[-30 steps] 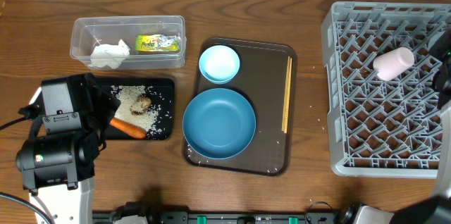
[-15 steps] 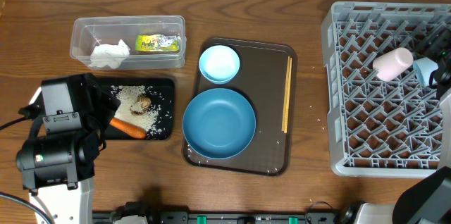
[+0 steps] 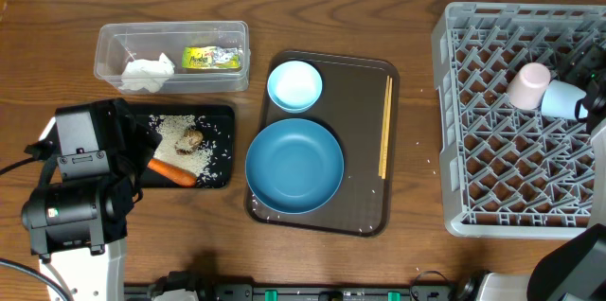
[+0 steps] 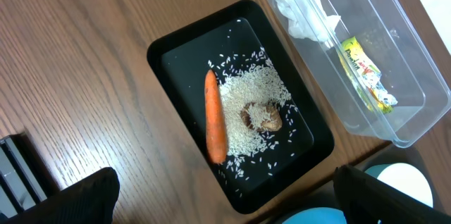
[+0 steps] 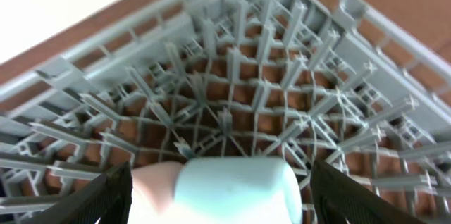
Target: Sort waste into correct bins and load items into the dishwasher rack
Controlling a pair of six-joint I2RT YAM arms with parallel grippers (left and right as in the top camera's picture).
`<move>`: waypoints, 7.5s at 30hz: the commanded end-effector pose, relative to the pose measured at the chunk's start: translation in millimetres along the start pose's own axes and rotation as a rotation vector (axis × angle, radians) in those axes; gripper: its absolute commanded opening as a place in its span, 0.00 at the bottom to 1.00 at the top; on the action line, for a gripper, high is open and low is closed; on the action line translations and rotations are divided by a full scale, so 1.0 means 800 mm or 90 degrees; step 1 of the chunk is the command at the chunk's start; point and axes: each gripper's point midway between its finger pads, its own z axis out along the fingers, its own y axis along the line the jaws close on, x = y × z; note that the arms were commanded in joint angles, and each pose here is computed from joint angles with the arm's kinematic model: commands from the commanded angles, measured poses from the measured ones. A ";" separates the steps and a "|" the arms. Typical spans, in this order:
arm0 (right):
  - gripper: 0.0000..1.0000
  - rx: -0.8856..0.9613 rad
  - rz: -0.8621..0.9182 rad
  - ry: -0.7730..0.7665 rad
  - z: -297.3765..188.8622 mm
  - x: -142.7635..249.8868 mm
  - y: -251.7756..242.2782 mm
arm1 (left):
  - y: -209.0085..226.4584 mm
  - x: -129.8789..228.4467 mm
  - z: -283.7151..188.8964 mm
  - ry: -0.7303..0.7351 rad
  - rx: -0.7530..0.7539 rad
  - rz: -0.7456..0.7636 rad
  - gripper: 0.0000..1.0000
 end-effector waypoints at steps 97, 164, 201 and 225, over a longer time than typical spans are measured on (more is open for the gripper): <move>0.05 -0.260 0.114 0.042 -0.044 -0.018 0.054 | 0.004 -0.004 -0.001 -0.010 -0.009 -0.003 0.98; 0.77 -0.156 0.127 0.235 0.092 0.098 -0.009 | 0.004 -0.004 -0.001 -0.010 -0.009 -0.003 0.98; 0.69 -0.069 0.218 0.270 0.009 0.095 -0.033 | 0.004 -0.004 -0.001 -0.010 -0.009 -0.003 0.98; 0.89 0.018 0.332 0.304 0.043 0.130 0.004 | 0.004 -0.004 -0.001 -0.010 -0.009 -0.003 0.98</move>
